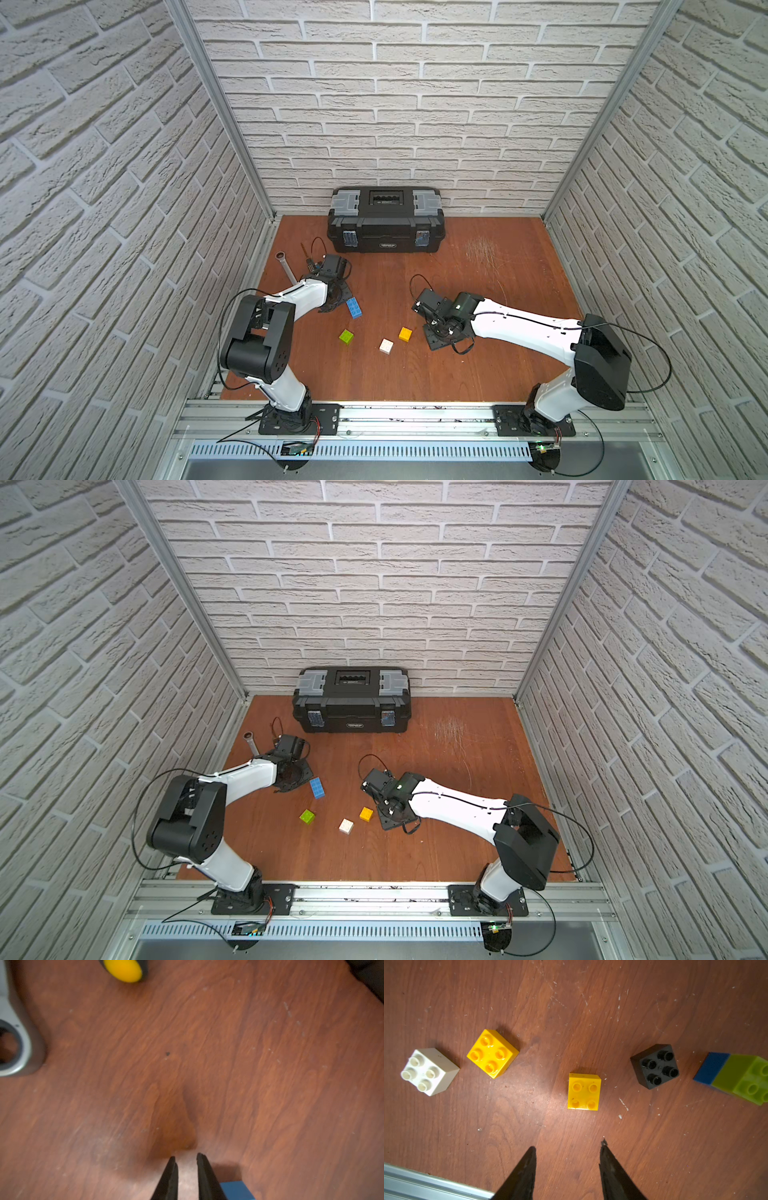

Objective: Assemble the number 4 with lego
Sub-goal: Move the lego brick at the center of the board.

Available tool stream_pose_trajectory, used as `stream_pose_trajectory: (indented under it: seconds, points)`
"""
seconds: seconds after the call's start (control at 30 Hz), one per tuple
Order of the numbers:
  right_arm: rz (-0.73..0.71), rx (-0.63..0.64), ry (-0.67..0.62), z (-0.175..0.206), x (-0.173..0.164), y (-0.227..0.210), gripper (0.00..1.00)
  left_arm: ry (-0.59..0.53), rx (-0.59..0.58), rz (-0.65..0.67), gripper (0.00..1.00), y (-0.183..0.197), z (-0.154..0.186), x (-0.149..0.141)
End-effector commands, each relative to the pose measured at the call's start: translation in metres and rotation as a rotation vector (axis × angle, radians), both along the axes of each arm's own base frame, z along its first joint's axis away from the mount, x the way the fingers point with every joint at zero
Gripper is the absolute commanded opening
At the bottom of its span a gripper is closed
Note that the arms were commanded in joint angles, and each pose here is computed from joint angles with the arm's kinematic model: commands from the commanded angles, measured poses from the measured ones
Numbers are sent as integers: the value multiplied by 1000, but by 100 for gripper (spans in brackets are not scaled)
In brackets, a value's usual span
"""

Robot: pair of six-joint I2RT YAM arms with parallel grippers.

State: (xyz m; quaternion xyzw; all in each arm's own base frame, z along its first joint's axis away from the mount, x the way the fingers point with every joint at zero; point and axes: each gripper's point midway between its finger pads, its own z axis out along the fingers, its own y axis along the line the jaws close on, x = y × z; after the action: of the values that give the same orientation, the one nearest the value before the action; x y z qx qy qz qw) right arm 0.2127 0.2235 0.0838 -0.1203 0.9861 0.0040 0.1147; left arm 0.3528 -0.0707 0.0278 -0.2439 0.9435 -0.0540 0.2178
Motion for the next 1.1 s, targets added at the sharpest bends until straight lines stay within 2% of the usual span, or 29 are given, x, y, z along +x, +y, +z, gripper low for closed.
stream_pose_trajectory:
  seconds: [0.0, 0.63, 0.83, 1.07]
  points:
    - [-20, 21, -33, 10, 7, 7, 50, -23, -45, -17, 21, -10, -6, 4]
    - [-13, 15, 1, 1, 1, 9, 48, -10, -71, -230, 24, -82, -7, -49]
    - [67, 8, 13, -2, -11, 26, 48, 7, -75, -199, 24, -76, -1, -64]
    - [72, 21, 9, -1, -11, 39, 47, 25, -94, -230, 23, -79, 0, -80]
